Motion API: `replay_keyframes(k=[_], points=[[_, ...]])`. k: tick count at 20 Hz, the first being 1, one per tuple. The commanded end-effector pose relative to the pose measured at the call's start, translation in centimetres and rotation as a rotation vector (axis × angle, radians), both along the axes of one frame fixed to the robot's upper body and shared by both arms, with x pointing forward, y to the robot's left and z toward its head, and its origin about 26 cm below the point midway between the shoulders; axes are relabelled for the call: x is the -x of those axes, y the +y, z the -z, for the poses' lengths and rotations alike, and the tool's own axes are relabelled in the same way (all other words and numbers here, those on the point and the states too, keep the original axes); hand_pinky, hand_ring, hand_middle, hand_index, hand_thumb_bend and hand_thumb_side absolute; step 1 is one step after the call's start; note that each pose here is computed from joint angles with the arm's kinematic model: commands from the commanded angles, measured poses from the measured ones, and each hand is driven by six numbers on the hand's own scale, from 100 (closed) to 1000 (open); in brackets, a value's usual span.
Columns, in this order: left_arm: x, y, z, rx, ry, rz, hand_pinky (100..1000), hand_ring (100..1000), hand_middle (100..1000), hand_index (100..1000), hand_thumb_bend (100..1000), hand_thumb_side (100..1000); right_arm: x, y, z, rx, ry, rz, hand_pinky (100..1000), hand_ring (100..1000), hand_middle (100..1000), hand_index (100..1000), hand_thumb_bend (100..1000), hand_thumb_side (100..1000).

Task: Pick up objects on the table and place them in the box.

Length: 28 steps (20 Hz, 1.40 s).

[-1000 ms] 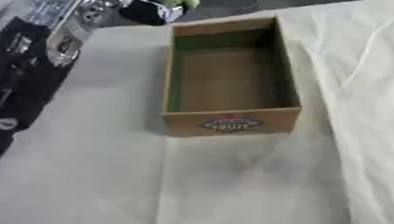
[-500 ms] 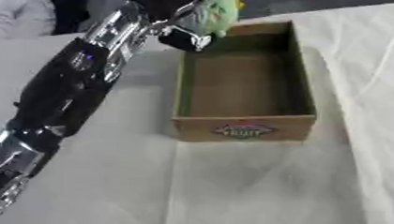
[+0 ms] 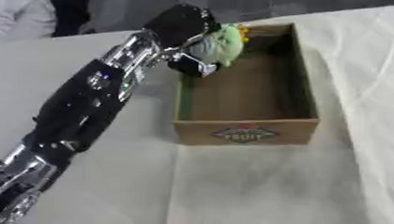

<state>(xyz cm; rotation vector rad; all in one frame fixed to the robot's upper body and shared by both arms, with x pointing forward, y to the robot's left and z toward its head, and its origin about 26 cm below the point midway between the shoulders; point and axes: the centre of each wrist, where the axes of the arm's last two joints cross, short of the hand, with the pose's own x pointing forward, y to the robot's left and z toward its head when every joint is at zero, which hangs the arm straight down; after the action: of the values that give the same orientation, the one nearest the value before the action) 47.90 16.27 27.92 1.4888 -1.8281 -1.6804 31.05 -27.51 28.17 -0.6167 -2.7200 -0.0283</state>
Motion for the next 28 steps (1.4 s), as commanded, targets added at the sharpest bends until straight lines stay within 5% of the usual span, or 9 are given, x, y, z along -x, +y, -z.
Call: replay_keyframes(k=[1, 6, 9, 14, 15, 25, 28], points=[[0.2, -0.2, -1.1, -0.019, -0.031, 0.012, 435, 506, 434, 706, 100, 570, 0.3, 0.2, -0.7, 0.005, -0.024, -0.015, 802, 829, 616, 742, 100, 1000], [0.7, -1.6, -1.1, -0.082, -0.043, 0.072, 452, 533, 471, 738, 100, 596, 0.3, 0.3, -0.7, 0.003, -0.022, -0.018, 802, 829, 615, 742, 100, 1000], [0.9, -2.0, -1.1, -0.120, -0.043, 0.097, 548, 704, 661, 823, 100, 647, 0.3, 0.3, -0.7, 0.002, -0.022, -0.019, 801, 829, 615, 741, 100, 1000], [1.0, -2.3, -0.9, -0.222, -0.007, 0.110, 628, 798, 758, 867, 127, 713, 0.3, 0.3, -0.7, 0.000, -0.023, -0.020, 801, 829, 615, 741, 100, 1000], [1.0, -2.3, -0.9, -0.242, -0.001, 0.109, 654, 824, 781, 875, 218, 738, 0.3, 0.3, -0.7, -0.001, -0.023, -0.020, 801, 829, 615, 741, 100, 1000], [1.2, -2.2, -1.1, -0.344, 0.056, 0.057, 765, 922, 867, 920, 620, 840, 0.3, 0.3, -0.6, -0.007, -0.022, -0.020, 799, 828, 614, 740, 100, 1000], [1.6, -2.2, -1.7, -0.306, 0.024, 0.048, 766, 918, 863, 921, 634, 869, 0.3, 0.2, -0.6, -0.008, -0.020, -0.019, 799, 828, 614, 740, 100, 1000]])
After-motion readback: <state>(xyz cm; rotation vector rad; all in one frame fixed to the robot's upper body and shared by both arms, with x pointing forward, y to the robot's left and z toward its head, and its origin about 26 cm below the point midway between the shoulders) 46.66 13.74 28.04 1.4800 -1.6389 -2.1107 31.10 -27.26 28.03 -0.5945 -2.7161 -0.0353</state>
